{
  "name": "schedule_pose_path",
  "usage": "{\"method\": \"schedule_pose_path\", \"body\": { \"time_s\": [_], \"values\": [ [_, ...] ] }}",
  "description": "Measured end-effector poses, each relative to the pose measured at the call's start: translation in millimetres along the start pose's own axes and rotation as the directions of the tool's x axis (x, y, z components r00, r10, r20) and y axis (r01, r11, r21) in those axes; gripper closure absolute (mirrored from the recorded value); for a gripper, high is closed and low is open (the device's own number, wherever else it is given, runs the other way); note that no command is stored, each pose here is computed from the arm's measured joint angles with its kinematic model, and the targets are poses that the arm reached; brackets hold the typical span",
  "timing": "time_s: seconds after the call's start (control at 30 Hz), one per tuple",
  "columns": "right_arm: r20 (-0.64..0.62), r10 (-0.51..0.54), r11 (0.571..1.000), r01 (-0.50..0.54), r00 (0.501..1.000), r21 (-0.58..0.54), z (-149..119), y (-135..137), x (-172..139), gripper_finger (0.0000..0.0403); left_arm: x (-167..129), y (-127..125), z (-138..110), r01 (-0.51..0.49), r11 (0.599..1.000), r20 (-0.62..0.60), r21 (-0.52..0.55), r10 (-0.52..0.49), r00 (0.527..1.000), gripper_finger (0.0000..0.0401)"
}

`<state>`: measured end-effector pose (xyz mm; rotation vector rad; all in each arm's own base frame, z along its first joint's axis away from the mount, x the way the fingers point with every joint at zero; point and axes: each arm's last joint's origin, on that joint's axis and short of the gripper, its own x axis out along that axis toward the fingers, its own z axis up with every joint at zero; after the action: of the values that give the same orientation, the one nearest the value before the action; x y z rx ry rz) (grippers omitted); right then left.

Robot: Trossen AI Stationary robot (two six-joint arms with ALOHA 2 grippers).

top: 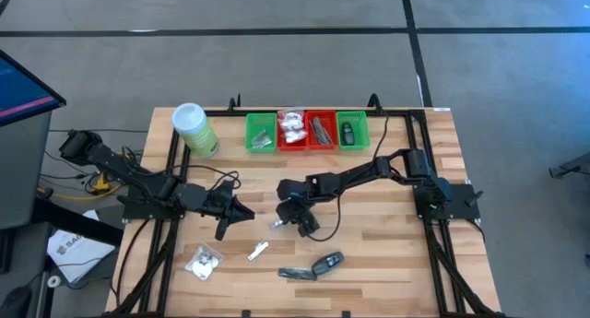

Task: Pick & Place Travel size toiletries
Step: Put the silver nail cutter into the left green bin

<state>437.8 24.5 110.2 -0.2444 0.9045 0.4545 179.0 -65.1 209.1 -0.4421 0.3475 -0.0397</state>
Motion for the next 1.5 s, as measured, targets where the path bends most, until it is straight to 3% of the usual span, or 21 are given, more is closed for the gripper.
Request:
{"method": "schedule_pose_path", "body": {
  "time_s": [0.33,0.63,0.8,1.1,1.5],
  "values": [
    [-0.051,-0.028,1.000,0.028,0.998,0.009,16.8,-7.4,-10.8,0.0379,0.0,0.3,0.3,-0.012,1.000,0.008,0.000,0.012,1.000,0.0357],
    [-0.055,-0.026,1.000,0.026,0.998,0.005,45.6,-13.8,-30.1,0.0379,-0.3,3.3,2.6,-0.126,0.987,0.079,0.099,0.119,0.990,0.0357],
    [-0.014,-0.038,0.999,0.038,0.999,-0.007,71.0,-18.7,-48.4,0.0379,-0.6,4.8,4.0,-0.187,0.978,0.118,0.097,0.175,0.977,0.0352],
    [0.007,-0.046,0.999,0.046,0.999,-0.013,97.1,-23.7,-76.0,0.0379,-0.8,5.3,4.5,-0.211,0.971,0.133,0.112,0.196,0.972,0.0304],
    [0.010,-0.079,0.997,0.079,0.997,0.001,111.9,-34.8,-103.6,0.0379,-0.8,5.3,4.5,-0.212,0.971,0.133,0.112,0.196,0.971,0.0240]
  ]
}}
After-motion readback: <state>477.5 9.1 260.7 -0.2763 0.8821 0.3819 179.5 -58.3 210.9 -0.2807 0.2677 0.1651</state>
